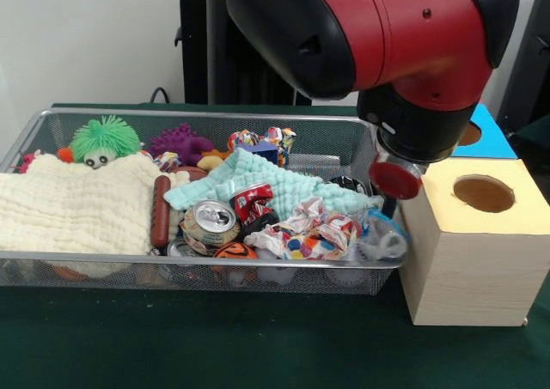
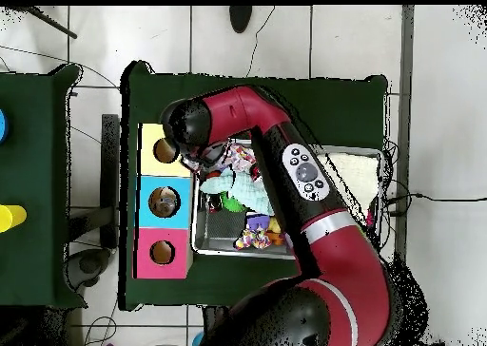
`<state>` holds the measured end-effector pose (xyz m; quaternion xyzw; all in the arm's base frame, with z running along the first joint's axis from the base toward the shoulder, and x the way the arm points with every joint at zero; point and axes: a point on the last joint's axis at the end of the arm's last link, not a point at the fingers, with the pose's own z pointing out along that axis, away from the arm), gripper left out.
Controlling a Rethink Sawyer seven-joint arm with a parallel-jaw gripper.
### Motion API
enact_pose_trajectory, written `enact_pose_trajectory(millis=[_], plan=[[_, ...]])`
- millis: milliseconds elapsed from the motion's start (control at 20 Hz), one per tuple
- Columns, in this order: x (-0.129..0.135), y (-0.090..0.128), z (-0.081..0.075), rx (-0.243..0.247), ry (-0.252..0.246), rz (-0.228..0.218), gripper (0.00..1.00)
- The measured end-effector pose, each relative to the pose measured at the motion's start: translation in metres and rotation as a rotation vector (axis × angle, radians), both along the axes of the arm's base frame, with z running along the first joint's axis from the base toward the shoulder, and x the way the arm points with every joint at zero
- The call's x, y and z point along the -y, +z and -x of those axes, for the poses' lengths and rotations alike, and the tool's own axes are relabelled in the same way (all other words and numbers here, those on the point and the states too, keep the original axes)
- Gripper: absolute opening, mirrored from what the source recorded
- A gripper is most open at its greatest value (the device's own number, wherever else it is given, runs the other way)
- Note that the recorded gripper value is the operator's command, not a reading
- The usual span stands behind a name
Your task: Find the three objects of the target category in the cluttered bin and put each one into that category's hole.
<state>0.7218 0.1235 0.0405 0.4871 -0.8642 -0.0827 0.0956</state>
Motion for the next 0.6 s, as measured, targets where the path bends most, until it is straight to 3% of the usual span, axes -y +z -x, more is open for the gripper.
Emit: enact_pose_trajectory(millis=[400,600], plan=[[0.021,0.014,-0.025,0.005,-0.044,0.019,1.0],[0.031,0.023,-0.035,-0.008,-0.04,0.03,1.0]])
